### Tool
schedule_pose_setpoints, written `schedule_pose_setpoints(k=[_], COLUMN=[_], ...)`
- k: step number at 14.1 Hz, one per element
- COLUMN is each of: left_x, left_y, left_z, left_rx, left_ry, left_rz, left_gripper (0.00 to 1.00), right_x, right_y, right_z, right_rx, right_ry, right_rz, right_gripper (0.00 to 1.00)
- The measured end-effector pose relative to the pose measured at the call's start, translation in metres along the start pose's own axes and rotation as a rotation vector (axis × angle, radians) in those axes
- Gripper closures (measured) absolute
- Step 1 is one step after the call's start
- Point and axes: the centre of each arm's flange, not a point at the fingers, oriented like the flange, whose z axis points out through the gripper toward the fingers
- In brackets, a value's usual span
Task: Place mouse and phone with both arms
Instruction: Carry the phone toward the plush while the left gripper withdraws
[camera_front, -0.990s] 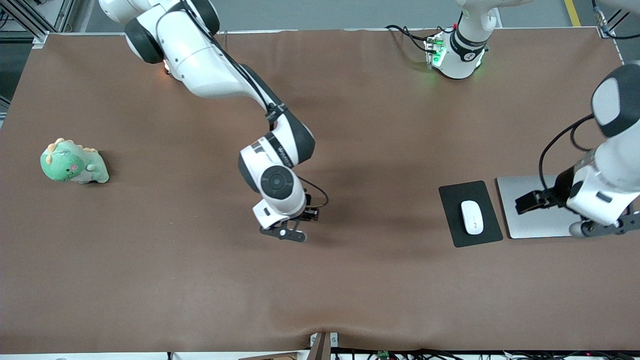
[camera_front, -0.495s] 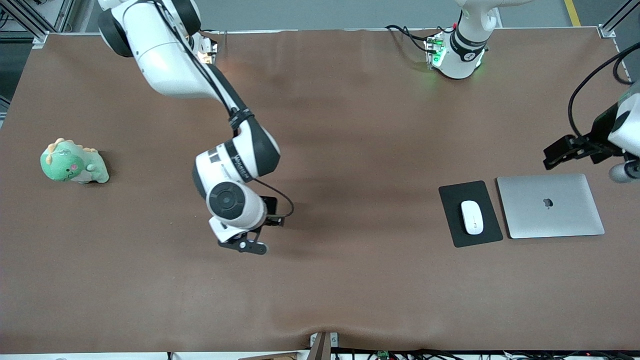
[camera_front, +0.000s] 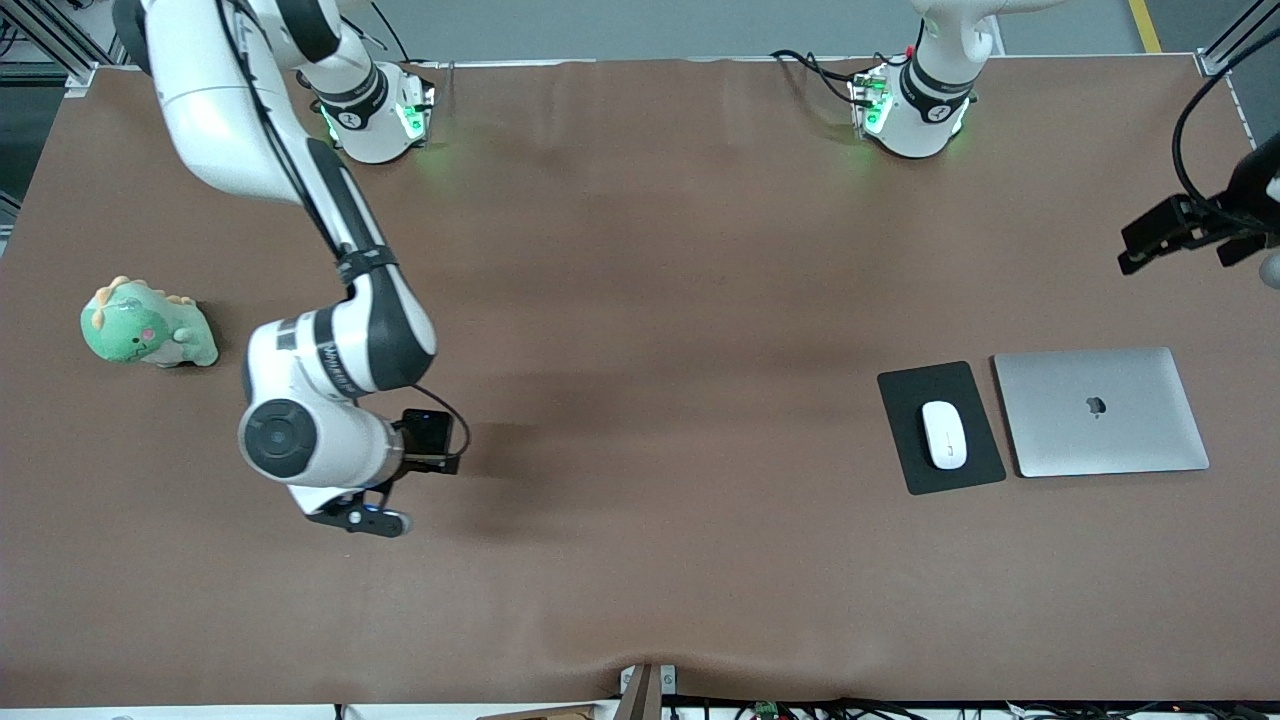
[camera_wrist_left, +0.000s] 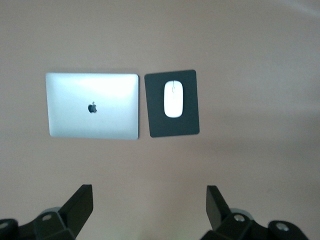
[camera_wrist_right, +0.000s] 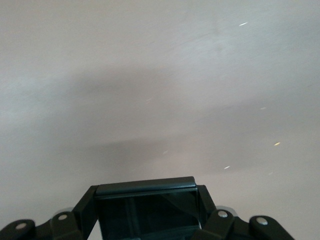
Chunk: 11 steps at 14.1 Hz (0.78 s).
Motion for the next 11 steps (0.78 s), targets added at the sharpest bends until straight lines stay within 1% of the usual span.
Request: schedule_pose_setpoints(k=[1,2,3,5,7,9,11], left_x=[-0.008,-0.015,-0.022,-0.032,-0.034,-0.034,-0.034], left_y=[-0.001,-0.002,-0.003,-0.006,-0.007,-0.008,-0.008], left_z=[-0.002,-0.003,-0.003,0.001,0.004,0.005,0.005], left_rx=[-0.010,-0.013,-0.013,-0.010,-0.009,-0.009,-0.009], left_ry=[-0.003,-0.005,-0.009,-0.019,-0.024,-0.025,-0.024], left_rz=[-0.003,-0.005,-0.005,-0.009,-0.010,-0.012,-0.012], left_gripper=[0.00,0.00,0.00,0.00,0.00,0.00,0.00], right_x=[-0.003,-0.008,-0.014,-0.017,-0.012,-0.007,-0.006], right_y=[0.014,0.028,0.044,0.088,0.150,0.201,0.235], right_z=[0.004,0.009,0.016,0.027,0.038,0.047,0.053], right_rx=[0.001,-0.012,-0.028,-0.047,-0.045,-0.036,-0.028], right_ry=[0.021,0.035,0.033,-0.001,-0.039,-0.057,-0.073], right_rz=[-0.004,-0.011,-0.018,-0.038,-0.057,-0.056,-0.067], right_gripper=[0.18,0.18,0.18,0.18,0.18,0.18,0.18])
